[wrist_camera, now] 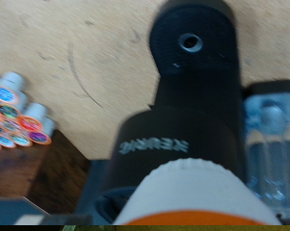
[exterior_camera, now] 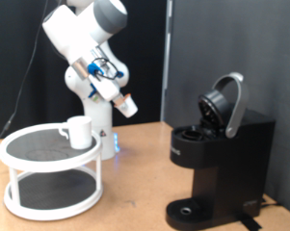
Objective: Make a cup of coffee with the keurig machine
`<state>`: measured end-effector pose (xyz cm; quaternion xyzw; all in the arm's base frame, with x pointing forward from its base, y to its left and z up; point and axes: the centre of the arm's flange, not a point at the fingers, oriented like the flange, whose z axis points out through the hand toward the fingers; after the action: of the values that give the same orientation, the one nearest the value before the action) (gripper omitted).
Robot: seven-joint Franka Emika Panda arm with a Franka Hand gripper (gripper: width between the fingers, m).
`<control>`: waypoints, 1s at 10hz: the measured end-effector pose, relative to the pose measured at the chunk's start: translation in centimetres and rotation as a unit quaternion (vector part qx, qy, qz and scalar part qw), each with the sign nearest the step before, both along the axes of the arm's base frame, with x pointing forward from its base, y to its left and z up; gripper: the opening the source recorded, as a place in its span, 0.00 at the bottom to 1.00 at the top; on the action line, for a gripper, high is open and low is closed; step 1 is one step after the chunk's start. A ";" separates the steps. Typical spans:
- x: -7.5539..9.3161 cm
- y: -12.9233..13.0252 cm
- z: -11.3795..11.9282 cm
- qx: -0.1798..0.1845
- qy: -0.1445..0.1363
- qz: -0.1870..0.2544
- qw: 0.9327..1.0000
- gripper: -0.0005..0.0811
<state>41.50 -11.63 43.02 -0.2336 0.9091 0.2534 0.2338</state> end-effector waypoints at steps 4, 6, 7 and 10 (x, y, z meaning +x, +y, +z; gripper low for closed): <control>1.7 3.1 2.4 0.085 0.003 0.031 0.996 0.39; 2.9 5.6 3.6 0.082 0.010 0.053 0.995 0.39; 3.5 6.9 4.1 0.078 0.009 0.057 0.995 0.39; 5.2 10.5 5.9 0.073 -0.019 0.045 0.996 0.39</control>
<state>46.66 -1.10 48.95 -0.2615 0.8722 0.3246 0.2561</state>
